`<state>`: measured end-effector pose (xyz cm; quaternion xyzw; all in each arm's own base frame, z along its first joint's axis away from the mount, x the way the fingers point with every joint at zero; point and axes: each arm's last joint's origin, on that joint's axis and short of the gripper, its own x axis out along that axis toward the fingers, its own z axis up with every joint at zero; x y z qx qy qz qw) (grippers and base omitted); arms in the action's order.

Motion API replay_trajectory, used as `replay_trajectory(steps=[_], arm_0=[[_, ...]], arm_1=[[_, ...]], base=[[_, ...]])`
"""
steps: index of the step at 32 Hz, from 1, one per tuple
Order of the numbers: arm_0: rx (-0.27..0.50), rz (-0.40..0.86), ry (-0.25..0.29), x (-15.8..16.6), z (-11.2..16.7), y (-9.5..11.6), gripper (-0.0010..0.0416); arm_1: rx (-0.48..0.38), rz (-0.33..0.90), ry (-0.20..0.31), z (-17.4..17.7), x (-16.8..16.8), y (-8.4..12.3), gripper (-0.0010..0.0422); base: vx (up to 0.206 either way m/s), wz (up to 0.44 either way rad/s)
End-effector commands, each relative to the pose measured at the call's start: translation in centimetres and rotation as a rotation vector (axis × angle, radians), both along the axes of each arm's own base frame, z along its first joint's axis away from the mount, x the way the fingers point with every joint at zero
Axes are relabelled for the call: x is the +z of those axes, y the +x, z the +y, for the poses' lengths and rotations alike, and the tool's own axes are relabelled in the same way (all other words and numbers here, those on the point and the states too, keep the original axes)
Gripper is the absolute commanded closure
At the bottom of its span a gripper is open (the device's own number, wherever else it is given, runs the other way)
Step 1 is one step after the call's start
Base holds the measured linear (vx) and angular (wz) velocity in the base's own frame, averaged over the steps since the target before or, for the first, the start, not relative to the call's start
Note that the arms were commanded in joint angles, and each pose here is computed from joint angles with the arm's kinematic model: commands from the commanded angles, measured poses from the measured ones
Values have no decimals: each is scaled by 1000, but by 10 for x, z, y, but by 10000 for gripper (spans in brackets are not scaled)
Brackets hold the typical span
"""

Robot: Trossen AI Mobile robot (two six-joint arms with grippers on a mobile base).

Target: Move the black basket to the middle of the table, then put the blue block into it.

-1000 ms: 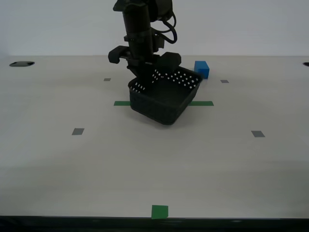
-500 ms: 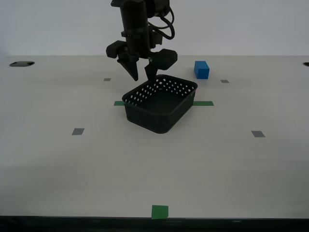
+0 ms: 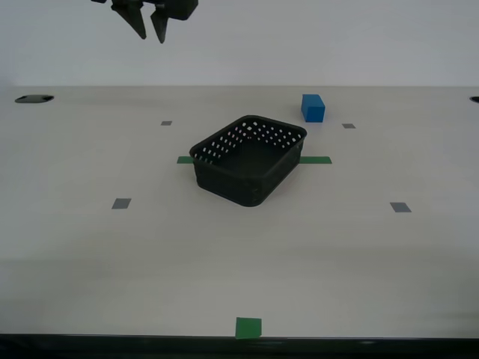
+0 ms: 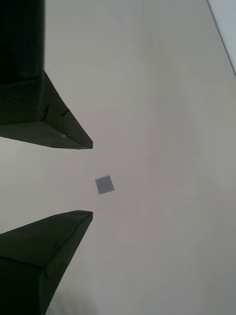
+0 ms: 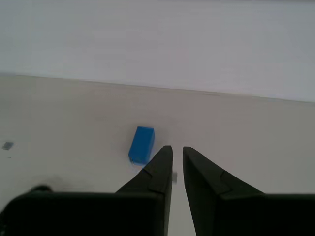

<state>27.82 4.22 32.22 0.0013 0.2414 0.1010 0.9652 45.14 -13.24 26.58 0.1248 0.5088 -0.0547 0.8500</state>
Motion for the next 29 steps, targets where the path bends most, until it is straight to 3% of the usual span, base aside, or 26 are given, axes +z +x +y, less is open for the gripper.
replay_trajectory(steps=[1,2,4,7,8,12,19,29], arm_0=[[13,33,-5,5,7,22,330],[13,46,-6,4,8,28,319],[28,128,-20,2,18,57,248],[49,203,-28,-4,28,78,184],[64,269,-41,-9,35,91,142],[90,374,-65,-26,53,121,75],[122,450,-85,-65,80,162,60],[133,454,-88,-113,93,187,63]], arm_1=[[26,11,0,15,1,2,239],[32,13,1,18,0,3,237],[58,19,7,32,0,6,228],[68,14,11,41,0,8,223],[72,13,15,46,0,9,226],[92,9,15,57,1,11,225],[91,10,19,61,0,12,224],[91,22,18,61,-6,12,224]], base=[[0,0],[0,0],[0,0],[0,0],[0,0],[0,0],[0,0],[0,0]])
